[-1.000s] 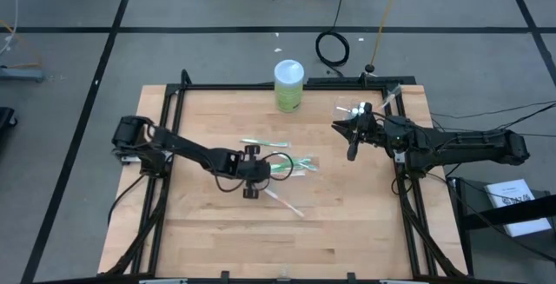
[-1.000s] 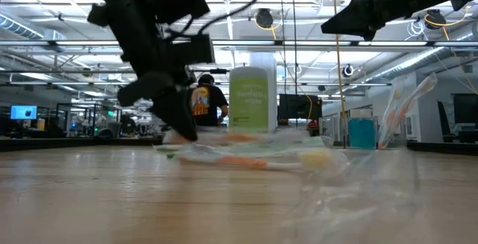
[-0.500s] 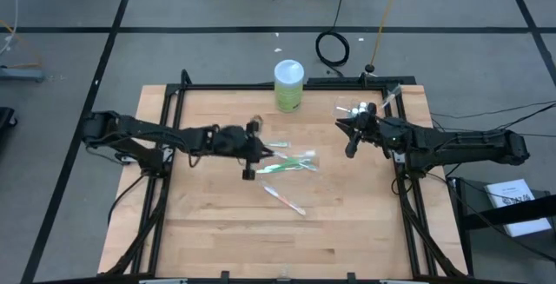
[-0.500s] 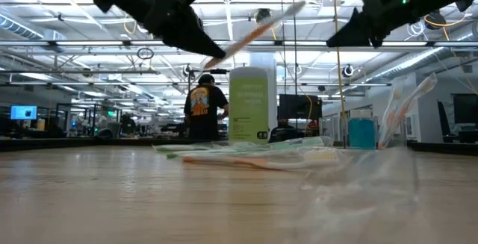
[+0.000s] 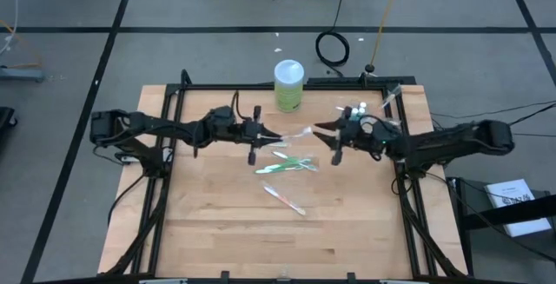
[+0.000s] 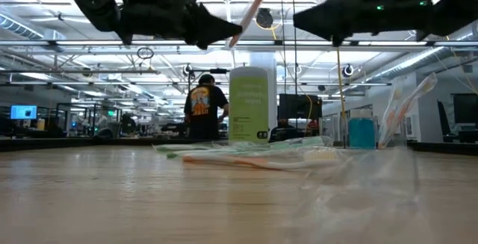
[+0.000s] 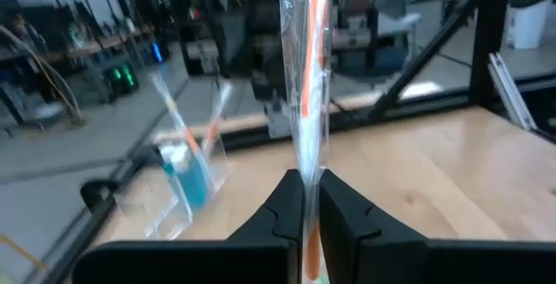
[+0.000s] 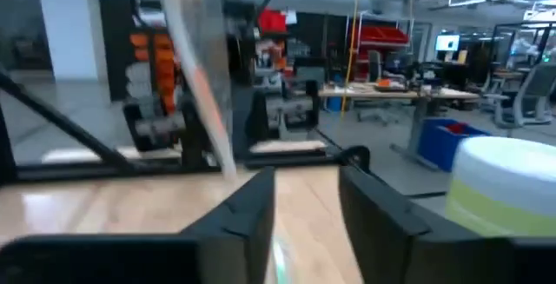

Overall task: Pick & Place toothbrushing station
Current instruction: Put the orange toothbrush into the transparent organizer

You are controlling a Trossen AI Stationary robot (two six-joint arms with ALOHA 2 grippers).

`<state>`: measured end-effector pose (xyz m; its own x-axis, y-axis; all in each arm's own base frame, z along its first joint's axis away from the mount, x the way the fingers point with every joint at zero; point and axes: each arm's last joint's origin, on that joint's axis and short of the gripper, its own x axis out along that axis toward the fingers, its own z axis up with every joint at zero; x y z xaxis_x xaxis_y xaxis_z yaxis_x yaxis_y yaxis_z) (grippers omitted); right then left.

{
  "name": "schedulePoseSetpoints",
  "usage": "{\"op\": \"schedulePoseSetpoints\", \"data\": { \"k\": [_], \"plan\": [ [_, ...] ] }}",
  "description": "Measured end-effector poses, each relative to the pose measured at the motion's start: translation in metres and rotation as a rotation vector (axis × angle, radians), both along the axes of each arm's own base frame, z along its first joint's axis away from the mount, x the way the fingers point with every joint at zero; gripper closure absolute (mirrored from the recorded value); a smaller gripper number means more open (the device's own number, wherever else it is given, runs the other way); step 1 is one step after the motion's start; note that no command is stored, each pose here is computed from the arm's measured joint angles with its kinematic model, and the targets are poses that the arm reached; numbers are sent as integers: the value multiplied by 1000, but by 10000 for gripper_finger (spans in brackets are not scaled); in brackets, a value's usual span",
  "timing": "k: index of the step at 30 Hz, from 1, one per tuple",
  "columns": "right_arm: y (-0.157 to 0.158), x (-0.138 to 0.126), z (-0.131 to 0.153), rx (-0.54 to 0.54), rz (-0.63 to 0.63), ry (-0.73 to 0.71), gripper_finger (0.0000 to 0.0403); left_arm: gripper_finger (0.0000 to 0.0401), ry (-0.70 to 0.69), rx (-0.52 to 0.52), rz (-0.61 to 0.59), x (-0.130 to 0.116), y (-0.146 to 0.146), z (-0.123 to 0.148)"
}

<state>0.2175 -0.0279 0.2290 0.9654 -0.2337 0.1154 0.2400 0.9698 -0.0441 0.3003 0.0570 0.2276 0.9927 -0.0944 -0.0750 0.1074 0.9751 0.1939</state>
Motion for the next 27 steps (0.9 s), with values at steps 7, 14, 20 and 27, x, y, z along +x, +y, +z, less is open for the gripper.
{"op": "schedulePoseSetpoints", "data": {
  "k": [7, 14, 20, 27],
  "plan": [
    [-1, 32, 5, 1, 61, -90, 211, 386, -13, 15, 38, 1, 12, -2],
    [0, 36, 16, -30, 133, -182, 217, 386, -6, 7, 81, -2, 24, -3],
    [-1, 42, 22, -33, 129, -196, 239, 386, -30, 15, 80, 1, 24, -4],
    [-2, 51, 21, -59, 122, -180, 254, 386, -44, -33, 77, 11, 27, -22]
  ]
}}
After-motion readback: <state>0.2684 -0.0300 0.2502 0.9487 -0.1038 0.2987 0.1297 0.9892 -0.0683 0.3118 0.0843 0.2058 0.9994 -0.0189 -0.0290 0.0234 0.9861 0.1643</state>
